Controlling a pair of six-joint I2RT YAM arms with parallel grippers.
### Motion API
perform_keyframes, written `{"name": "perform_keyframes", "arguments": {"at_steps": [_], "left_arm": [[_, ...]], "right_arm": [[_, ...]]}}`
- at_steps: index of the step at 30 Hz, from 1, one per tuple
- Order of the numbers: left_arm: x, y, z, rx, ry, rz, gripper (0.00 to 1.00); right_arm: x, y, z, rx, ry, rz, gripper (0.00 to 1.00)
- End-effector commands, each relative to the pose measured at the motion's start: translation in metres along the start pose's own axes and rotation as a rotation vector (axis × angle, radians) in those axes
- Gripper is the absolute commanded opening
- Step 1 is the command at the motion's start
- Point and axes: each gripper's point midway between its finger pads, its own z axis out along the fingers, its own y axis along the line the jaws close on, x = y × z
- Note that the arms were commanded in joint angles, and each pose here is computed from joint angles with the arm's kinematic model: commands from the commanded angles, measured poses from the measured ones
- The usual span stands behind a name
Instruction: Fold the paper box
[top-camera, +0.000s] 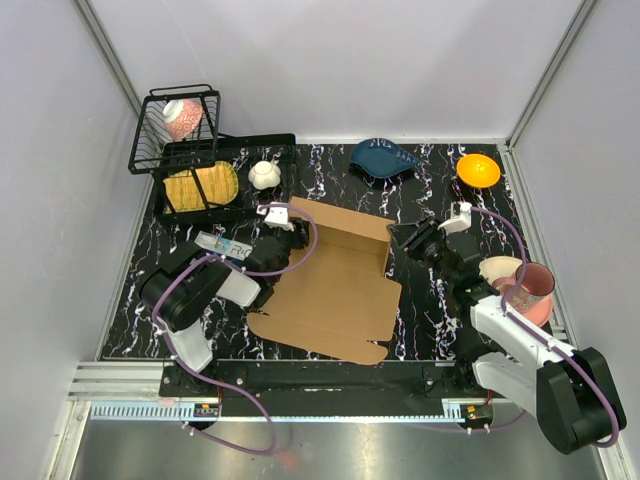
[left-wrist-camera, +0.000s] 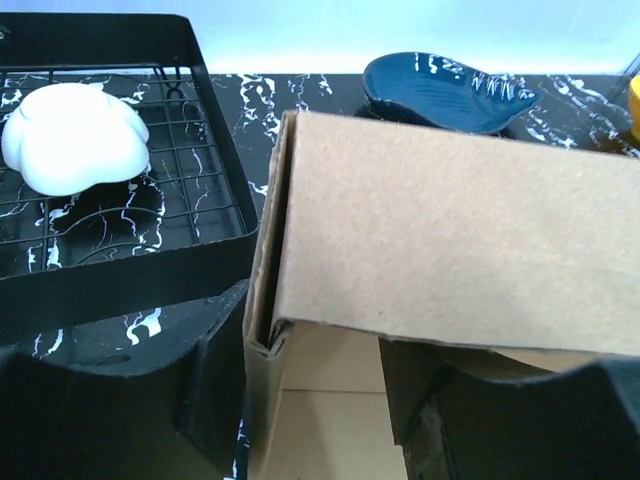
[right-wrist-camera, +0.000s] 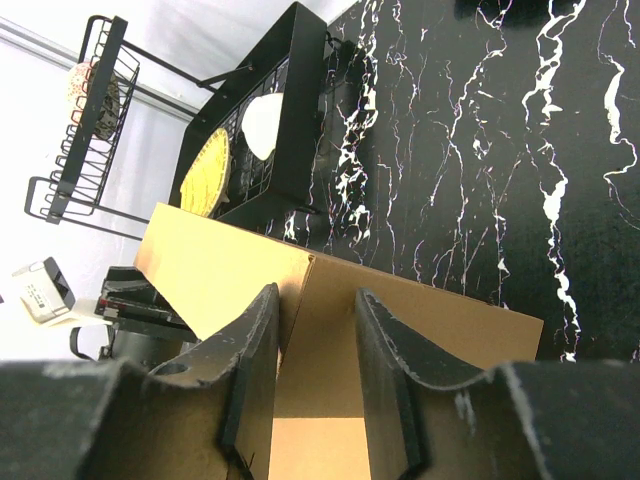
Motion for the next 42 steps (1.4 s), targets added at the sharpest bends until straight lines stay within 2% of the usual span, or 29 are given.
{"name": "perform_keyframes", "arguments": {"at_steps": [1,5,8,14,24,28,31,35,40,42], "left_arm": [[-0.060,-0.012,0.000,0.037,-0.188,-0.085,0.55],[-0.059,-0.011,0.004,0.016,-0.143,-0.069,0.52],[-0.034,-0.005,0.006,-0.035,0.021,-0.035,0.48],[-0.011,-0.001,-0.006,-0.053,0.118,-0.071,0.49],[0.024,0.003,-0.013,-0.055,0.142,-0.146,0.51],[0.033,0.005,-0.013,-0.061,0.145,-0.143,0.48],[0.036,0.011,-0.017,-0.081,0.130,-0.146,0.40],[0.029,0.018,-0.020,-0.106,0.084,-0.145,0.17],[0.019,0.021,-0.019,-0.117,0.043,-0.117,0.07],[0.017,0.022,-0.016,-0.123,0.035,-0.106,0.00]], "right_arm": [[0.081,-0.081,-0.029,0.276,0.312,-0.043,0.39],[0.080,-0.079,-0.028,0.271,0.309,-0.043,0.39],[0.078,-0.077,-0.027,0.265,0.306,-0.047,0.39],[0.079,-0.075,-0.023,0.256,0.307,-0.041,0.39],[0.080,-0.075,-0.021,0.248,0.316,-0.045,0.39],[0.080,-0.075,-0.021,0.251,0.314,-0.050,0.39],[0.079,-0.074,-0.022,0.249,0.312,-0.049,0.39],[0.078,-0.074,-0.022,0.249,0.310,-0.049,0.39],[0.078,-0.074,-0.022,0.250,0.311,-0.049,0.39],[0.079,-0.075,-0.022,0.250,0.313,-0.049,0.39]]}}
